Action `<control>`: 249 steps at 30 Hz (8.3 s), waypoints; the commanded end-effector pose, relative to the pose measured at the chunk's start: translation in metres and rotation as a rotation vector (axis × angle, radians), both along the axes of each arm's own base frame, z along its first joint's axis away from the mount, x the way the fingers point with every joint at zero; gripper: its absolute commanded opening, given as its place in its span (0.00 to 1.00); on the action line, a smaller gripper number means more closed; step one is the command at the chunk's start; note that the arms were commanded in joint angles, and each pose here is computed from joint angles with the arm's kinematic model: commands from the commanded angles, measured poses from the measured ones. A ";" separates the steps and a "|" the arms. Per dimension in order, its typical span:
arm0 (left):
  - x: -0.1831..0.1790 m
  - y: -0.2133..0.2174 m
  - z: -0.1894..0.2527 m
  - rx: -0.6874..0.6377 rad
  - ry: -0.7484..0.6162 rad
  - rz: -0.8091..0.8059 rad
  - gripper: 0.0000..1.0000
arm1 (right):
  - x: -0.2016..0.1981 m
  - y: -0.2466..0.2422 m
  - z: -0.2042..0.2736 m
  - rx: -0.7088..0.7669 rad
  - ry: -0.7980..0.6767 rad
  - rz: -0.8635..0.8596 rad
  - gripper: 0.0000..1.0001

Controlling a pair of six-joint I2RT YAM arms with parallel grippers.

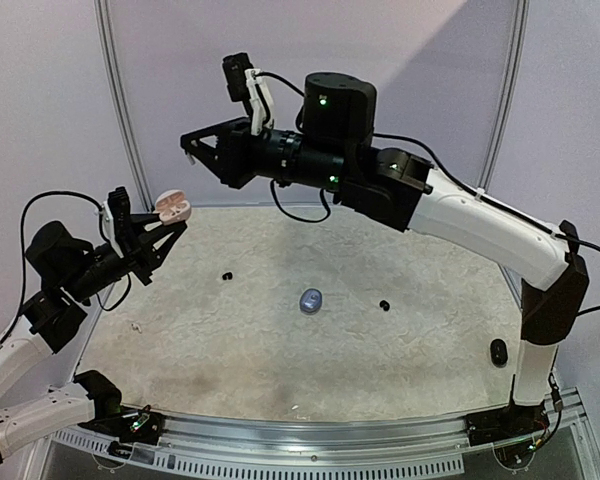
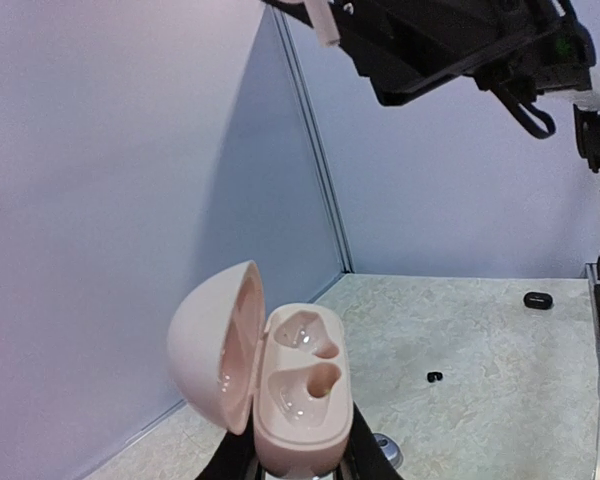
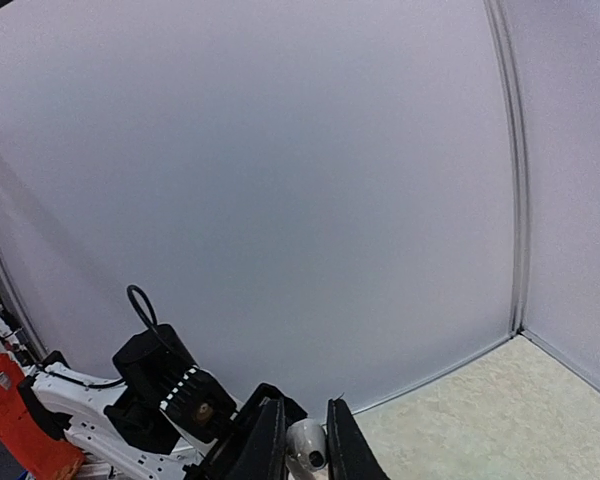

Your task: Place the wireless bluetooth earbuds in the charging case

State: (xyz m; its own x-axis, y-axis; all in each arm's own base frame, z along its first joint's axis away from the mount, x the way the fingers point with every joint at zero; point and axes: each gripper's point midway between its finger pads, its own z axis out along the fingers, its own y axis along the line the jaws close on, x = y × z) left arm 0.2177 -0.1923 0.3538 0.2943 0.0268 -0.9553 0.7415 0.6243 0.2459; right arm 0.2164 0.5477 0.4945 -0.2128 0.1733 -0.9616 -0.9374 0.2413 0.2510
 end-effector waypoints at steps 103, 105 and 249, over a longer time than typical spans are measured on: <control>-0.054 -0.026 0.076 -0.269 0.255 -0.456 0.00 | -0.047 -0.003 -0.056 -0.086 -0.065 0.415 0.56; -0.052 -0.026 0.078 -0.275 0.260 -0.454 0.00 | -0.050 0.000 -0.057 -0.082 -0.068 0.424 0.54; 0.036 0.230 -0.347 0.184 2.037 1.161 0.26 | 0.064 -0.086 -0.113 -0.098 0.024 -0.103 0.00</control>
State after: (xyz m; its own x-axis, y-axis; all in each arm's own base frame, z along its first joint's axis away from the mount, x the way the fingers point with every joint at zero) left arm 0.2488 0.0386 0.0066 -0.8682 -0.4702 0.1586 -0.4742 0.8803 0.0145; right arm 0.2831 0.4719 0.3570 -0.2418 0.0630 -0.9683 -0.8991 0.3606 0.2480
